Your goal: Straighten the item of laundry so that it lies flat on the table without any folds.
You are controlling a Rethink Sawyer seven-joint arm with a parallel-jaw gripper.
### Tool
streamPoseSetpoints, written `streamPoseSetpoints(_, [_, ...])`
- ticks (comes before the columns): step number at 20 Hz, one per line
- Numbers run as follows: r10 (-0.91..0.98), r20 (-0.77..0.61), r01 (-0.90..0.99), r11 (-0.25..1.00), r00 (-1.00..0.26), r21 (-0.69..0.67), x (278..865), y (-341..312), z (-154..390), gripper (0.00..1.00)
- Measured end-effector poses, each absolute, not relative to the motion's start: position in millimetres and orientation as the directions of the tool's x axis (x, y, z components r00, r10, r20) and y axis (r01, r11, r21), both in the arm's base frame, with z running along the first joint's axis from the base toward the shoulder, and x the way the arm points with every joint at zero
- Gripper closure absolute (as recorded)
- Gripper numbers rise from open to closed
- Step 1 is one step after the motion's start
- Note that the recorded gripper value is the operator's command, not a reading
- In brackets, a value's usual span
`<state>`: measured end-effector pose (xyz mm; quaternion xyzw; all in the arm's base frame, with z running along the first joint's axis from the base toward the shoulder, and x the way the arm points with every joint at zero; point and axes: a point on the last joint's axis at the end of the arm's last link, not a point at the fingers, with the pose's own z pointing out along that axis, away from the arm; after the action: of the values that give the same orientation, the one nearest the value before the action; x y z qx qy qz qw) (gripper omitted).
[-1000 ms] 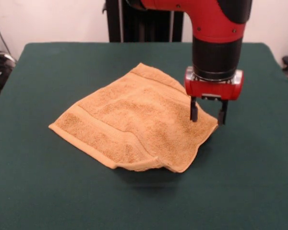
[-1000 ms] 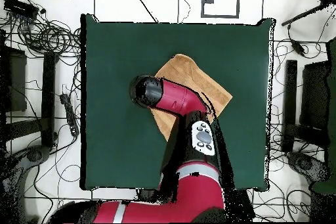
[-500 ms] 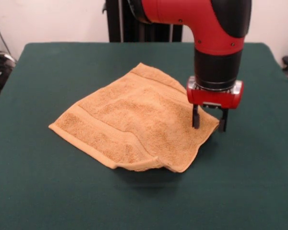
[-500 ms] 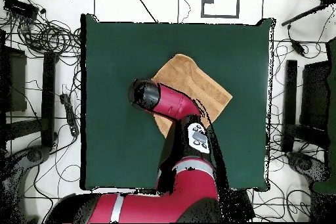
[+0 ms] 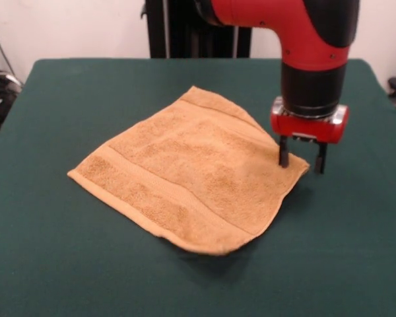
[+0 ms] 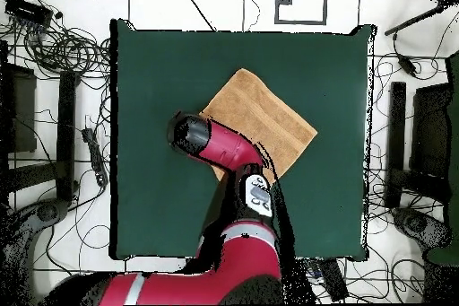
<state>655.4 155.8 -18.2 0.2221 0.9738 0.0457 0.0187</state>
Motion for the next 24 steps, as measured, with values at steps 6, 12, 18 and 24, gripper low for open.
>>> streamPoseSetpoints(6, [0.520, 0.012, 0.518, 0.848, -0.854, 0.108, 635, 198, 3, 1.00])
streamPoseSetpoints(12, [0.536, 0.010, 0.535, 0.840, -0.844, 0.091, 628, 205, 2, 1.00])
streamPoseSetpoints(18, [0.552, 0.016, 0.551, 0.830, -0.834, 0.086, 625, 206, 0, 1.00])
streamPoseSetpoints(24, [0.556, 0.009, 0.555, 0.828, -0.831, 0.077, 625, 199, 1, 0.00])
